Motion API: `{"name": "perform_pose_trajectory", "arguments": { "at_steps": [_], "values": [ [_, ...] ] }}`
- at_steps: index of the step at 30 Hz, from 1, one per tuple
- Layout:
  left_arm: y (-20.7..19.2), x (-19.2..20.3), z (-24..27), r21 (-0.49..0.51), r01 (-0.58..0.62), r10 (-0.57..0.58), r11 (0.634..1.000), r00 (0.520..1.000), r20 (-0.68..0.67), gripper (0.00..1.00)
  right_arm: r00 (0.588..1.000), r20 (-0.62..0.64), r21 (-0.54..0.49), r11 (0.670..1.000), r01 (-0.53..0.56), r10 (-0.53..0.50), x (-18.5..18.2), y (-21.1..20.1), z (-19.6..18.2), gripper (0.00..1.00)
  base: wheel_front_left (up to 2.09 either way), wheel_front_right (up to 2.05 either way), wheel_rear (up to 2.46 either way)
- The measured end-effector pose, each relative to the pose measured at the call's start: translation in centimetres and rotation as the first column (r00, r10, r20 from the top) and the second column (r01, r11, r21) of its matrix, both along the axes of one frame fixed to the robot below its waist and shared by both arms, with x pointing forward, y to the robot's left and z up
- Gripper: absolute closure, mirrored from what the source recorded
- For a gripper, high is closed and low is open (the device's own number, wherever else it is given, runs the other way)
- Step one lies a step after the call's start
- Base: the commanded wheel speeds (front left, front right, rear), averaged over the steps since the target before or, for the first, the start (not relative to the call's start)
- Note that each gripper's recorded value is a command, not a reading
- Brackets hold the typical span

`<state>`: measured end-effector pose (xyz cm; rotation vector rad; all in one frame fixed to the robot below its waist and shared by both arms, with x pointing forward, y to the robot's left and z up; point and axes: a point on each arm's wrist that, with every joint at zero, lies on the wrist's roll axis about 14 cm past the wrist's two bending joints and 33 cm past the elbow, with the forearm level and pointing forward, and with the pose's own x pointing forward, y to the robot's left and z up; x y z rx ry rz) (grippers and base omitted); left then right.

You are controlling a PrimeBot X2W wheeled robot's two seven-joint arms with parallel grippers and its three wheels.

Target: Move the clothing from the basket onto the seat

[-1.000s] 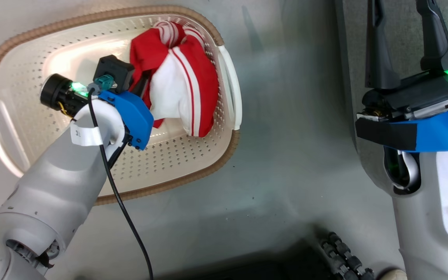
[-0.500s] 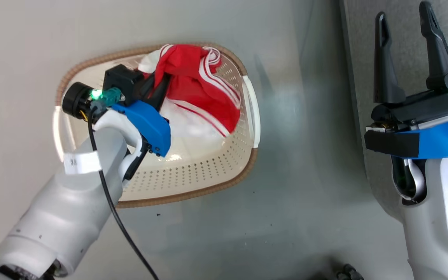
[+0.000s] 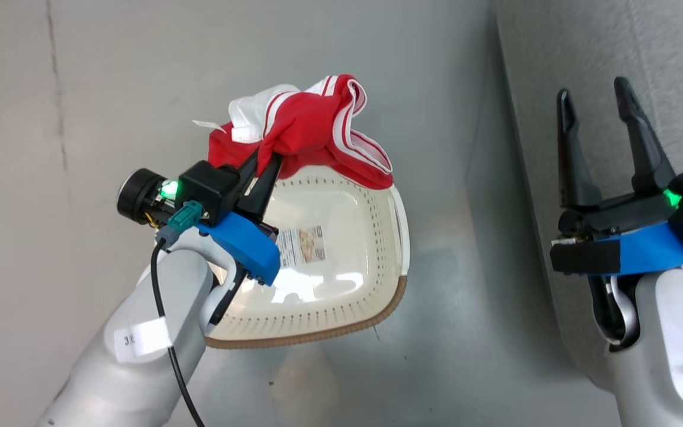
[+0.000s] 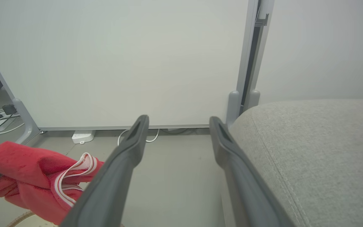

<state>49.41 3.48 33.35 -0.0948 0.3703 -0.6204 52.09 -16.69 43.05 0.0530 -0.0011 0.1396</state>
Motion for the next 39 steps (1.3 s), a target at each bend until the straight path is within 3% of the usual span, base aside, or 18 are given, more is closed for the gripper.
{"name": "perform_pose_trajectory", "arguments": {
  "at_steps": [8,20,30,39],
  "values": [
    [-0.9,0.2,8.6,-0.039,-0.003,0.011,0.999,0.978,0.206,1.00,0.999,0.041,0.008,1.000,0.004,-0.004,-2.4,-0.2,3.5,0.00,0.00,0.00,0.00],
    [-3.0,-1.8,22.3,-0.103,0.044,0.013,0.994,0.868,0.496,1.00,0.993,0.116,0.020,1.000,-0.004,0.002,-7.0,0.1,8.3,0.00,0.00,0.00,0.00],
    [-4.4,-4.3,29.0,-0.099,0.096,-0.013,0.990,0.780,0.626,1.00,0.988,0.152,0.027,1.000,-0.002,-0.002,-9.7,0.0,10.2,0.00,0.00,0.00,0.00],
    [-4.5,-5.8,31.0,-0.097,0.107,-0.016,0.990,0.752,0.659,1.00,0.981,0.188,0.011,0.999,-0.042,0.040,-10.7,1.1,11.6,0.00,0.00,0.00,0.00]
  ]
}}
